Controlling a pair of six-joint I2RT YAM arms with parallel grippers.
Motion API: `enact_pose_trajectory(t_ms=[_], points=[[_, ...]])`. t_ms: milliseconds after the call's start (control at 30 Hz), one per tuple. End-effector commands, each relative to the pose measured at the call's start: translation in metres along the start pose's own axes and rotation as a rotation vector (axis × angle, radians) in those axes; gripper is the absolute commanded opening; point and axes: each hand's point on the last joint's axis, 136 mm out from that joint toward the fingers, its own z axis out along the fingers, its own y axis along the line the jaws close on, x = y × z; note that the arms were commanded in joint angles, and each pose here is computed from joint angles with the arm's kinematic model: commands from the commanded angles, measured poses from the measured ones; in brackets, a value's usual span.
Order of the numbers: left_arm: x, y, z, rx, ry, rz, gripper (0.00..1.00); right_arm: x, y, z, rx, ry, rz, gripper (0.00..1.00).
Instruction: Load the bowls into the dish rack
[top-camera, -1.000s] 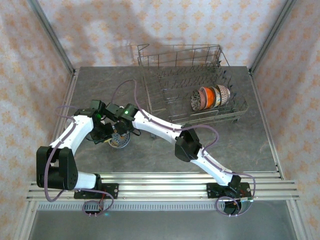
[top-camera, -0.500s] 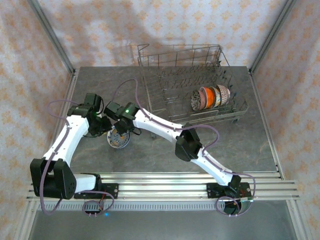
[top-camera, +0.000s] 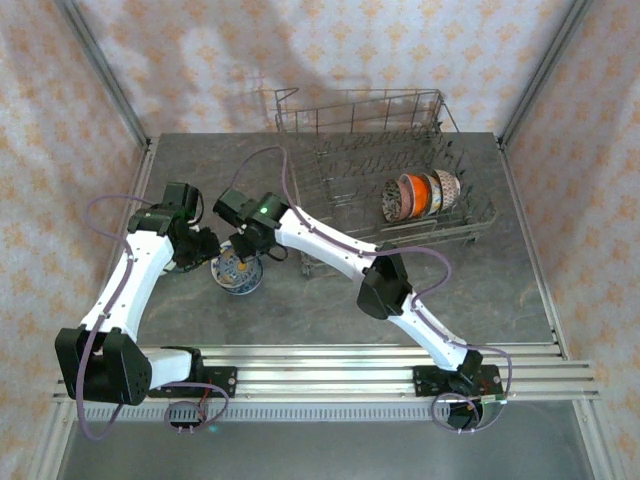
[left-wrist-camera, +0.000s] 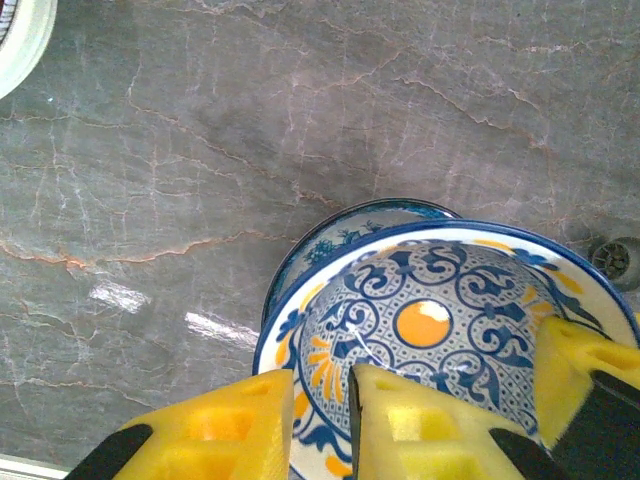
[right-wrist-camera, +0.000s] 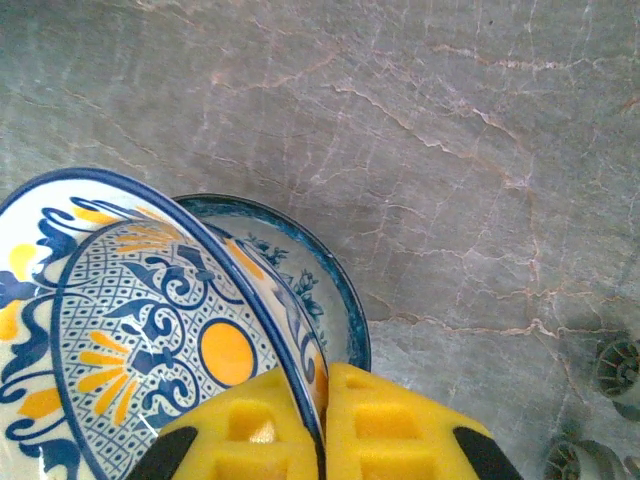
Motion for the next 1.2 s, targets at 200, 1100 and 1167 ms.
enact_pose_trajectory(t_ms=[200, 1100, 1167], points=[[-0.021, -0.011, -0.051, 0.053, -0.134, 0.02, 0.25, -0.034, -0.008, -0.075, -0.038, -0.154, 0.036, 0.0], [-0.052, -0.094, -0.062, 0.358, -0.149, 0.079, 0.24, -0.092, -0.115, -0.312, 0.267, -0.747, 0.176, 0.0], [-0.05, -0.103, -0.053, 0.363, -0.132, 0.098, 0.24, -0.086, -0.136, -0.327, 0.358, -0.766, 0.212, 0.0]])
